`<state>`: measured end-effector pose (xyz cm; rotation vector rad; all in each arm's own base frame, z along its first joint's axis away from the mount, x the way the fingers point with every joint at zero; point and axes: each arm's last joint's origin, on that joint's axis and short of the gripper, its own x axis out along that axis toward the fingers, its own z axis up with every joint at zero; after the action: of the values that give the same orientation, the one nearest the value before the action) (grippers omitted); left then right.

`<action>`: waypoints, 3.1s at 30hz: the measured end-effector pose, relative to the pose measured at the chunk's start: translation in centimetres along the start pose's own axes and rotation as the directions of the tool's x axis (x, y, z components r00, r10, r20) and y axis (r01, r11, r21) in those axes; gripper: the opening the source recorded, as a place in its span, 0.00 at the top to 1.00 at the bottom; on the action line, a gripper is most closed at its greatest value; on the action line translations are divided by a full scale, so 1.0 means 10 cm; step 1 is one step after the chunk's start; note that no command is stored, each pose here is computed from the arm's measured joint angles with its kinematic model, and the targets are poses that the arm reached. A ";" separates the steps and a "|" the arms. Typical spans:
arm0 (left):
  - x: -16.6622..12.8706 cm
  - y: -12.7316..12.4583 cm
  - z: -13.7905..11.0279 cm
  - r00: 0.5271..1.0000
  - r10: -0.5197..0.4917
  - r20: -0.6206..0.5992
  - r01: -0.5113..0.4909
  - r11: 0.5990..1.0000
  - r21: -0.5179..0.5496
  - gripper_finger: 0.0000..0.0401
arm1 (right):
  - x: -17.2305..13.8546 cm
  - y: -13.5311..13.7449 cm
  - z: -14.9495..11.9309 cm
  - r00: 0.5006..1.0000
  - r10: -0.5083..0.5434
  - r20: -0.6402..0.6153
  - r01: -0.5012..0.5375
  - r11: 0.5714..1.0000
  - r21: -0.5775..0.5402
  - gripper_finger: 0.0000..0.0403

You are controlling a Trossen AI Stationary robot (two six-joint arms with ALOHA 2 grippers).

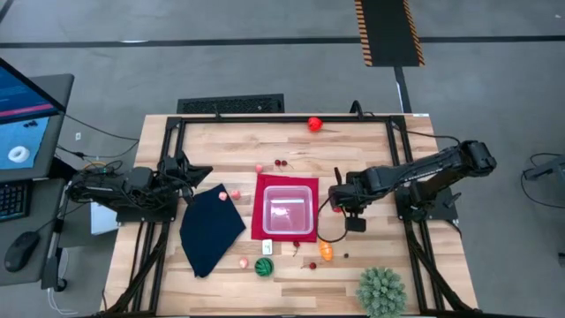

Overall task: Pick and placing Produce into tupperware
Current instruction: Put the strawberry in the transparent bin, then put the apple in the transparent bin

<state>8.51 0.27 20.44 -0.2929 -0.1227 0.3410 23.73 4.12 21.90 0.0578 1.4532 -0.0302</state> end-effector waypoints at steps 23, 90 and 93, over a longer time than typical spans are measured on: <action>0.00 0.01 0.00 0.999 0.032 0.009 -0.032 0.999 0.007 1.00 | -0.37 0.08 0.39 0.945 0.031 0.325 0.013 0.991 -0.133 0.96; 0.00 0.02 -0.02 0.998 0.055 -0.005 -0.055 0.998 -0.004 1.00 | -0.34 0.72 0.47 1.000 0.011 0.019 -0.009 0.997 -0.073 0.48; 0.00 0.02 -0.02 0.998 0.055 -0.005 -0.055 0.998 -0.006 1.00 | -0.20 0.73 0.41 1.000 0.002 -0.002 -0.002 0.997 -0.071 0.46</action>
<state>8.47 0.41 20.21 -0.3036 -0.1109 0.3943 27.98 11.17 24.54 0.0014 1.4547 0.0235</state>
